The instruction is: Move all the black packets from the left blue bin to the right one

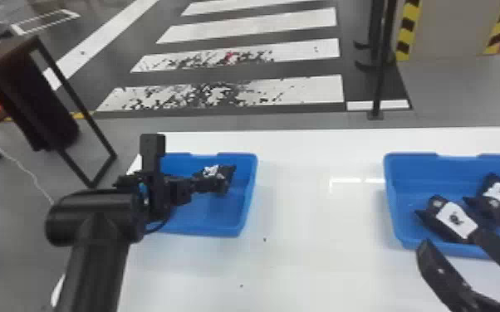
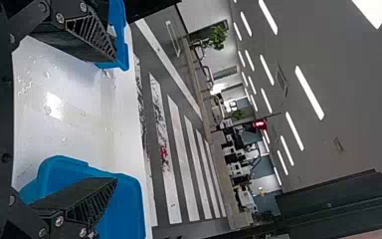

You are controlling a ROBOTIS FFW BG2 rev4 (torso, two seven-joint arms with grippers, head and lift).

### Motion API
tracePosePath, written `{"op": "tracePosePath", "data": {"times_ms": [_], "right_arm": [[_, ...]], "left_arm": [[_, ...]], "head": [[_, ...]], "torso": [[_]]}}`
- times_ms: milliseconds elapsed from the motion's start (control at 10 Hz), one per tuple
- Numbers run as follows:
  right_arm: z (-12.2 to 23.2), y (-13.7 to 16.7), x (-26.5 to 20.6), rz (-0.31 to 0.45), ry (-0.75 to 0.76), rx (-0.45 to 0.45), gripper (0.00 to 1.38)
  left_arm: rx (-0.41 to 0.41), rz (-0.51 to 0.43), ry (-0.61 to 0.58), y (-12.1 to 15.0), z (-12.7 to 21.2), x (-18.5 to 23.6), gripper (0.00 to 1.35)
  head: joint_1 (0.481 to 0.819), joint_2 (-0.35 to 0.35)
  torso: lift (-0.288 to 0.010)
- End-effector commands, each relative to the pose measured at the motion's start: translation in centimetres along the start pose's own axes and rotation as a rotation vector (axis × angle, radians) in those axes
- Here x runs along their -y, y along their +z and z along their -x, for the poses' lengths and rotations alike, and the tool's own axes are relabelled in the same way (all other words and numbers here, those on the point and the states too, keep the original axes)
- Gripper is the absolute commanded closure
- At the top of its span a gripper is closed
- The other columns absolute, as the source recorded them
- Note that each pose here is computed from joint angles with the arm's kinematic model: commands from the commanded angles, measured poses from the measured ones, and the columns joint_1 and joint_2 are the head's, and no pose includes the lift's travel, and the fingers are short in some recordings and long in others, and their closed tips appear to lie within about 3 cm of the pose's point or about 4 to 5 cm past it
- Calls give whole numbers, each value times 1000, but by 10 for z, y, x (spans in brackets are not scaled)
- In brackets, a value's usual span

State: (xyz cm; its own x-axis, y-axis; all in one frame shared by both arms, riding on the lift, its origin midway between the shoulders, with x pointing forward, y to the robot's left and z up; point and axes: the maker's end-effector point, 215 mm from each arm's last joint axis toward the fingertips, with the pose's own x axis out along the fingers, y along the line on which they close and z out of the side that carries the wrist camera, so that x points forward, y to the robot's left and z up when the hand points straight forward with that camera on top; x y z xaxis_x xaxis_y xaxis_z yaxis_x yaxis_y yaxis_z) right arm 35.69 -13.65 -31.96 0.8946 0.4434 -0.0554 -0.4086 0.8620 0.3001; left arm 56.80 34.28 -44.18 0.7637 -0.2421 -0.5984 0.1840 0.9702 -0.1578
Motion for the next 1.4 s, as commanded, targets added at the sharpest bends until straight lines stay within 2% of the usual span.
{"op": "tracePosePath", "data": {"times_ms": [0, 200, 500, 700, 1000, 1300], "right_arm": [[-2, 4, 0, -9, 5, 12, 182], [-10, 18, -2, -9, 26, 44, 182], [-24, 29, -5, -2, 67, 65, 182], [-38, 30, -22, -40, 126, 74, 182], [-64, 19, -49, -125, 209, 74, 182], [-77, 16, -46, -161, 223, 78, 182]], "left_arm": [[87, -39, -54, 21, 36, 35, 1208], [187, -97, -142, 42, 79, 90, 1208], [263, -106, -314, 44, 106, 176, 1208], [279, -100, -436, 36, 113, 232, 1208], [257, -94, -551, 27, 113, 281, 1208], [240, -89, -643, 20, 117, 321, 1208]], "head": [[695, 249], [695, 214], [695, 143], [695, 95], [695, 48], [695, 19]], "torso": [[-140], [-140], [-140], [-140], [-140], [-140]]}}
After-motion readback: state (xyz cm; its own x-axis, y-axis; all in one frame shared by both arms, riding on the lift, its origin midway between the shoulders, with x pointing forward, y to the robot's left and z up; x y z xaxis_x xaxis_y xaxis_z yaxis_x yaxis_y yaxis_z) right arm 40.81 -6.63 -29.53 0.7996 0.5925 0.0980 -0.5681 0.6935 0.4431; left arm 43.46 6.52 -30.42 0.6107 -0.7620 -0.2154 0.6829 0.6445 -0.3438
